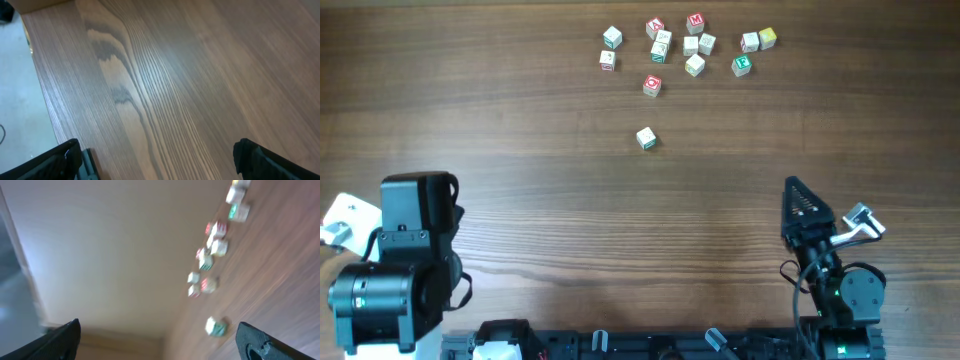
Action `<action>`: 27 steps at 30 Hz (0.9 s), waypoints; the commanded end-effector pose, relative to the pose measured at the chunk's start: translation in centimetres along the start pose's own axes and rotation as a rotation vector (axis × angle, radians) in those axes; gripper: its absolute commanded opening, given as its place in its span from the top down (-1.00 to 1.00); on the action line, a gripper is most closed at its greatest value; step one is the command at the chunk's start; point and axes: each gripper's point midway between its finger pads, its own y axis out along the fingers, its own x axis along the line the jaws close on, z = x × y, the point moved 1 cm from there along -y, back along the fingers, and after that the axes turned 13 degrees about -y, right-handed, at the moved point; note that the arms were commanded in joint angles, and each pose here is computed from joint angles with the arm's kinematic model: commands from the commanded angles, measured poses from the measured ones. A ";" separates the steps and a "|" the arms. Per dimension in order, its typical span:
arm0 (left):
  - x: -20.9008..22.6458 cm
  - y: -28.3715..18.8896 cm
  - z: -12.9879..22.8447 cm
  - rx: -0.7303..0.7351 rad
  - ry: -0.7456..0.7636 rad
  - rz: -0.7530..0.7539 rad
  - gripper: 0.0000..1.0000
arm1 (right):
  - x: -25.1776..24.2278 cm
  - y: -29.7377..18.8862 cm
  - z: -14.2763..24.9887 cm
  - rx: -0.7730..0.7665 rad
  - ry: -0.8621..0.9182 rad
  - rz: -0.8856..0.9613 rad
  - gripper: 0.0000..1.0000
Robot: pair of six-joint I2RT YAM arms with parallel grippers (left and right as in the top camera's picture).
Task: Form a horizontal line
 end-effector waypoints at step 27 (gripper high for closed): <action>0.0 0.1 0.4 0.022 -0.022 -0.002 -1.00 | 3.8 2.6 2.7 0.406 -0.408 0.003 -0.99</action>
